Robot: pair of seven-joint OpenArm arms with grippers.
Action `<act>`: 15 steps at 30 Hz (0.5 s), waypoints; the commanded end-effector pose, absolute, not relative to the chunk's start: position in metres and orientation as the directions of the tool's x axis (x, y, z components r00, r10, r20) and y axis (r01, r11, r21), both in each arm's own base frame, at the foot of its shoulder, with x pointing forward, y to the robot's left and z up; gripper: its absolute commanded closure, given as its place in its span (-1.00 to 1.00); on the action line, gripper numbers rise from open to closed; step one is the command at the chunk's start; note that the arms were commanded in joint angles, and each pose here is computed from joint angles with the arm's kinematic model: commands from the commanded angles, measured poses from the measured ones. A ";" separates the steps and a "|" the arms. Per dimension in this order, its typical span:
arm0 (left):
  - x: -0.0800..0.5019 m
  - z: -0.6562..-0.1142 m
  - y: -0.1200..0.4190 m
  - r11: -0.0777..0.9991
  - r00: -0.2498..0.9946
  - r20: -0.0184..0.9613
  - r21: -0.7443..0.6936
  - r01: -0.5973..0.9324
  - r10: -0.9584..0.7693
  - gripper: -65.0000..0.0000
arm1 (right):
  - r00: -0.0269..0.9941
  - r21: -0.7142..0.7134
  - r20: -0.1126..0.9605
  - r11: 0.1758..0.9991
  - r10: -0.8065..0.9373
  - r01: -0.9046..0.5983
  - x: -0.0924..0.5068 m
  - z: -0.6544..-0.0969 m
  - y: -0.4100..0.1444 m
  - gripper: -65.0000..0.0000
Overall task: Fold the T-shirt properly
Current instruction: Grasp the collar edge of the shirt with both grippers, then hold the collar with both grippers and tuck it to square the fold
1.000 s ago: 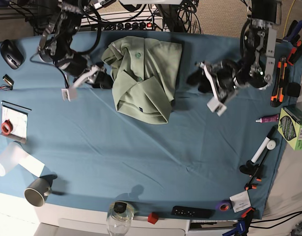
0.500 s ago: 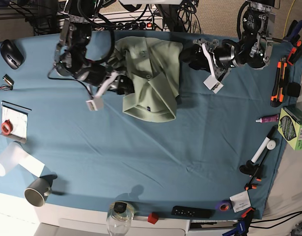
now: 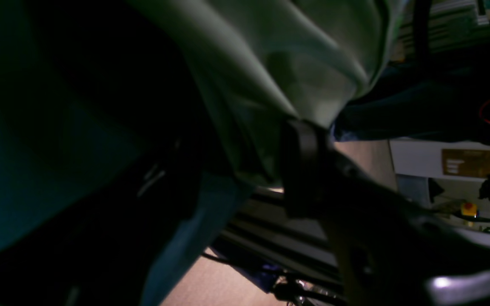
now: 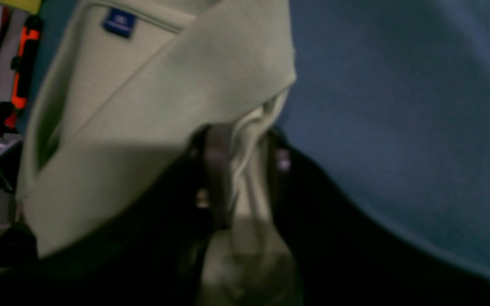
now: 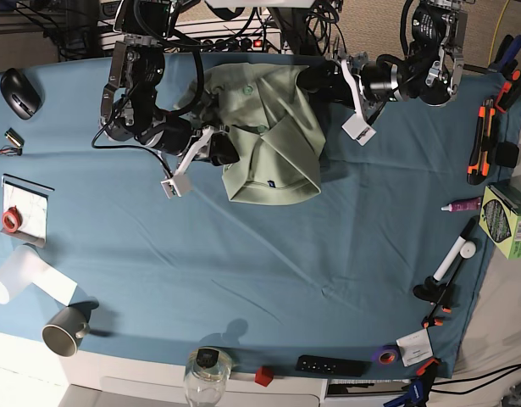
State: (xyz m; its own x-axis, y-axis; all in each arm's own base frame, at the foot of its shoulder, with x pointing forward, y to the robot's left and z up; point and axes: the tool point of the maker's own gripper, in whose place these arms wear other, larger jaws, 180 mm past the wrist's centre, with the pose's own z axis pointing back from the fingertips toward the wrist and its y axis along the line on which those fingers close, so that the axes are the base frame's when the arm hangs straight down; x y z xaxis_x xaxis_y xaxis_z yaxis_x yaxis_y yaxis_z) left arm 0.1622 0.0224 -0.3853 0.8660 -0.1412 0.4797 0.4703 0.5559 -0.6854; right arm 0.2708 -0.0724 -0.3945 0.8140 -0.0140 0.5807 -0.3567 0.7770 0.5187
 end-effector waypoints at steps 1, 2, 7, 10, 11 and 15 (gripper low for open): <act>0.163 -0.380 0.022 0.543 0.858 0.494 -0.686 0.485 -0.143 0.15 | 0.803 0.506 0.596 0.780 -0.008 -0.368 0.276 -0.389 -0.073 0.85; 0.163 -0.380 0.022 0.543 0.858 0.494 -0.685 0.485 -0.143 0.18 | 0.803 0.506 0.596 0.780 -0.008 -0.368 0.276 -0.389 -0.074 0.92; 0.164 -0.384 0.025 0.562 0.854 0.496 -0.667 0.490 -0.156 0.26 | 0.804 0.493 0.595 0.789 0.001 -0.366 0.276 -0.391 -0.076 0.98; 0.165 -0.388 0.028 0.584 0.851 0.495 -0.643 0.495 -0.176 0.26 | 0.804 0.449 0.594 0.818 0.028 -0.360 0.277 -0.397 -0.083 0.98; 0.164 -0.389 0.029 0.586 0.851 0.495 -0.641 0.496 -0.178 0.26 | 0.804 0.432 0.594 0.828 0.037 -0.358 0.277 -0.399 -0.085 0.98; 0.166 -0.392 0.032 0.605 0.847 0.497 -0.620 0.500 -0.190 0.40 | 0.795 0.373 0.603 0.859 0.063 -0.351 0.281 -0.404 -0.095 0.98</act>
State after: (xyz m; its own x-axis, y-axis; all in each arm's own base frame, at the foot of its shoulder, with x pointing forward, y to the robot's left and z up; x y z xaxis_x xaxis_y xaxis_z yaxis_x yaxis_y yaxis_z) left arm 0.1640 0.0287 -0.3936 0.8555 -0.1772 0.4866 0.4869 0.5952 -0.6392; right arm 0.2781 -0.0831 -0.4007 0.7881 0.0275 0.6150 -0.3627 0.8279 0.4278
